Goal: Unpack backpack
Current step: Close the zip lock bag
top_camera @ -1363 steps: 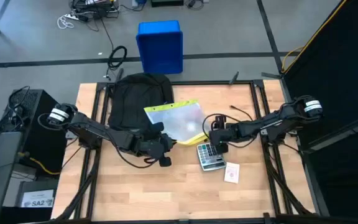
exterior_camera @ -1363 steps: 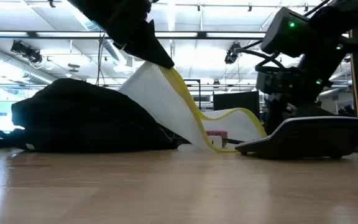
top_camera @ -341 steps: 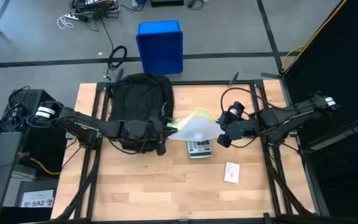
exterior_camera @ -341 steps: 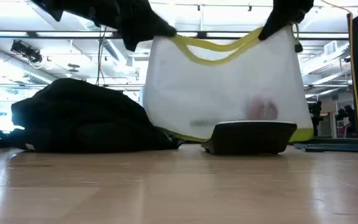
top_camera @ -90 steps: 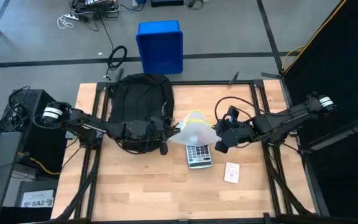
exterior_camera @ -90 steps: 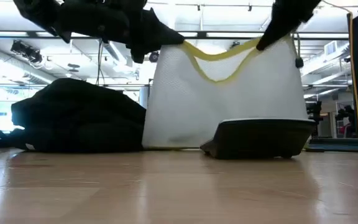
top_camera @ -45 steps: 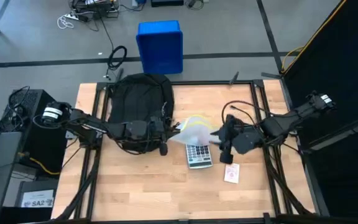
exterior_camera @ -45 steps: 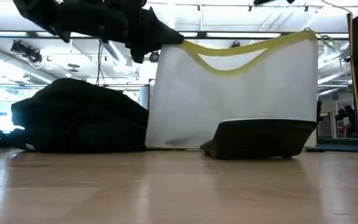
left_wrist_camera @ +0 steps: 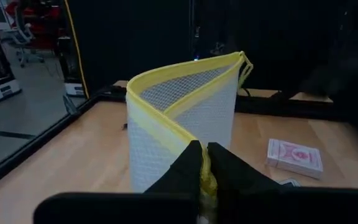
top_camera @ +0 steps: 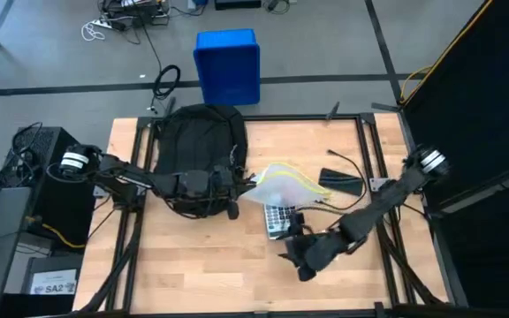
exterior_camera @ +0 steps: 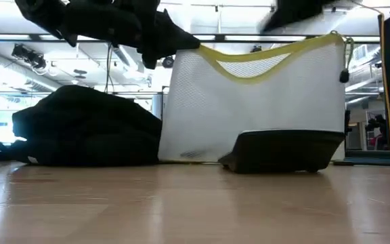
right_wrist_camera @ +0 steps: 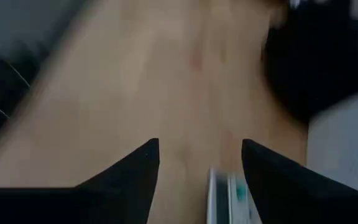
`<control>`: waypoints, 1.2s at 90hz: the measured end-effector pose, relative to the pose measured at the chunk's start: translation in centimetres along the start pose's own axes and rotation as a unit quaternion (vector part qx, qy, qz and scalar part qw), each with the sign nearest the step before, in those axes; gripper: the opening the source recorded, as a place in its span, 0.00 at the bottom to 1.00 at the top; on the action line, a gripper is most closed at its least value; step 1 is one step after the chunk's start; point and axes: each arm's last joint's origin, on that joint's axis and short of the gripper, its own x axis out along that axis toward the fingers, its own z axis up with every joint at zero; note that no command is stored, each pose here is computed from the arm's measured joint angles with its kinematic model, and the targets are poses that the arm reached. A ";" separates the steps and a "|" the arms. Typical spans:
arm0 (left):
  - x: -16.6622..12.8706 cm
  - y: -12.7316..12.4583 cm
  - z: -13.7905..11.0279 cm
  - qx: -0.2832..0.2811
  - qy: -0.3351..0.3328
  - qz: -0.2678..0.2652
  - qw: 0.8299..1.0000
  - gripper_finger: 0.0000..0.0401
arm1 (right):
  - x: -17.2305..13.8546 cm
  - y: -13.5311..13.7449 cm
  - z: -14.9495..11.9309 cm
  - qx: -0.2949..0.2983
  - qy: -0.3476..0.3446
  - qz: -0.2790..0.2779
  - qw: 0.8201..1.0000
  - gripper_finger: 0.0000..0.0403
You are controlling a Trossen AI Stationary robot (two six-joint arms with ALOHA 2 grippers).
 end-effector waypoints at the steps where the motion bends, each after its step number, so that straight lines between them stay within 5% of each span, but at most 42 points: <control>1: 0.0 0.0 0.0 0.000 0.000 0.000 1.000 0.00 | 0.2 0.0 -0.2 0.000 0.007 -0.004 1.000 0.49; 22: 0.0 0.0 0.0 0.001 0.003 0.000 1.000 0.00 | 3.6 0.2 -3.3 -0.005 0.117 -0.050 0.992 0.49; 46: 0.0 -0.1 -0.1 0.000 0.003 -0.009 1.000 0.00 | 5.4 -0.4 -4.7 0.026 0.165 -0.073 0.983 0.47; 67: 0.0 -0.1 -0.1 0.001 0.004 -0.015 1.000 0.00 | 5.7 -1.5 -5.1 0.058 0.192 -0.092 0.975 0.32; 86: 0.0 -0.2 0.0 0.000 0.001 -0.020 1.000 0.00 | 5.8 -2.0 -5.1 0.055 0.201 -0.093 0.974 0.05; 108: 0.0 -0.2 0.0 0.000 0.001 -0.020 1.000 0.00 | 4.4 -0.9 -3.8 0.046 0.194 -0.082 0.976 0.02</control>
